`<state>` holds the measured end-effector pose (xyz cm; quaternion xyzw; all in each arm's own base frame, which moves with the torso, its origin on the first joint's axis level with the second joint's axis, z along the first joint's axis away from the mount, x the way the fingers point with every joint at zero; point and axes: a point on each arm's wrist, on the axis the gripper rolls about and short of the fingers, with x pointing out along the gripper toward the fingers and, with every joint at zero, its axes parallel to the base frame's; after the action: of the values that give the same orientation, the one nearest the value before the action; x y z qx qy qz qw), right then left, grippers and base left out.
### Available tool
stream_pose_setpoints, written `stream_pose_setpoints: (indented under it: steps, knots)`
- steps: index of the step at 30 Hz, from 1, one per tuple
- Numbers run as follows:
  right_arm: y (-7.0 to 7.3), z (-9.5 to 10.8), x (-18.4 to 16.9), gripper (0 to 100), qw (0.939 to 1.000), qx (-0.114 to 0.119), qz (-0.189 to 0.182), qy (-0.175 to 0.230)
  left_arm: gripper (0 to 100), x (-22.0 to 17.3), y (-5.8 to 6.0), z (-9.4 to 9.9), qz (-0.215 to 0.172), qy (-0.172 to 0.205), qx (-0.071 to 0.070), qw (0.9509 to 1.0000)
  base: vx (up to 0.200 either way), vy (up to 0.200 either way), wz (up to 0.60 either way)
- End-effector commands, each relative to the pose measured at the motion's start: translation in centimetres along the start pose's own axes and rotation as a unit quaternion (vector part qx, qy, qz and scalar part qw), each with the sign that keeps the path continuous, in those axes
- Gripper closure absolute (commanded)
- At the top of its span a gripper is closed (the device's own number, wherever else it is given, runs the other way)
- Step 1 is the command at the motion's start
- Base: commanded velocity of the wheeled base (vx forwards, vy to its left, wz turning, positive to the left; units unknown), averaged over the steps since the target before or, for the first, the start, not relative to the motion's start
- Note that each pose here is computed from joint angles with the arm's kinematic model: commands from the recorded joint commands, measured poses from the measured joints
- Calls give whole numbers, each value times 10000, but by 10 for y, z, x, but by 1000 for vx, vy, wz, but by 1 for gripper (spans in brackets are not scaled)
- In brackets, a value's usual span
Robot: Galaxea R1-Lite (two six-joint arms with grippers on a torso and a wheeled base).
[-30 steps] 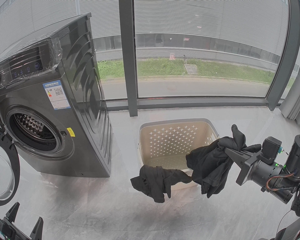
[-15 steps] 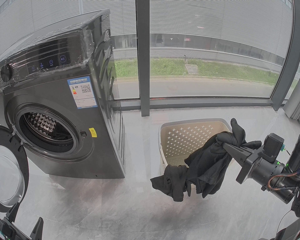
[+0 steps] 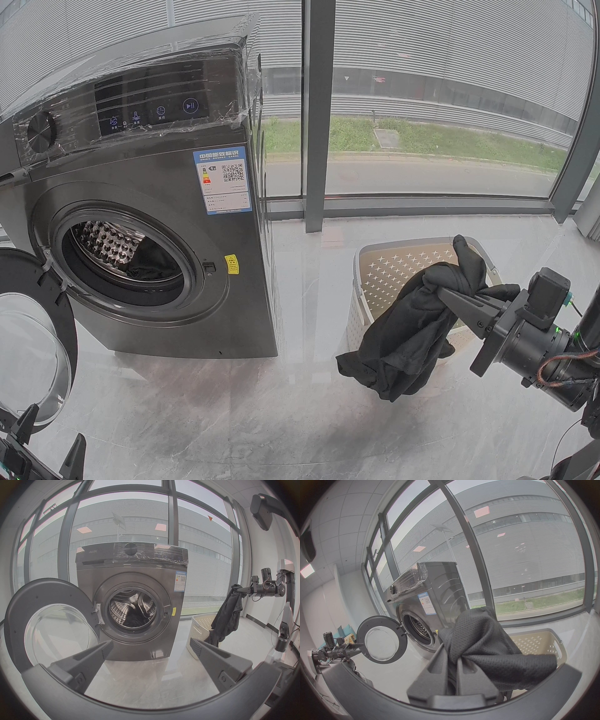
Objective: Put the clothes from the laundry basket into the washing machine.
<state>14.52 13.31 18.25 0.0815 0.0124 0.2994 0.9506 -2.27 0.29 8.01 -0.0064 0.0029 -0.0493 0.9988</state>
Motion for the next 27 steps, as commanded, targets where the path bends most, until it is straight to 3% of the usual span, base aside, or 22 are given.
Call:
stream_pose_setpoints:
  steps: [1, 11, 17, 27]
  knots:
    - [-1, -1, 0, 100, 10000, -5, -17, 33, 0, 0, 0, -4, 3, -10, -3, 10000, -200, 0, 0]
    - [-2, -3, 0, 100, 9999, -13, -64, 79, 0, 0, 0, -4, 3, -18, -3, 10000, -200, 0, 0]
    - [-2, -4, 0, 100, 9999, -16, -58, 95, 0, 0, 0, -4, -5, -18, -3, 10000, 0, 0, 0]
    - [-3, -3, 1, 100, 9999, -13, -71, 78, 0, 0, 0, -4, -5, -18, -3, 10000, 0, 200, 0]
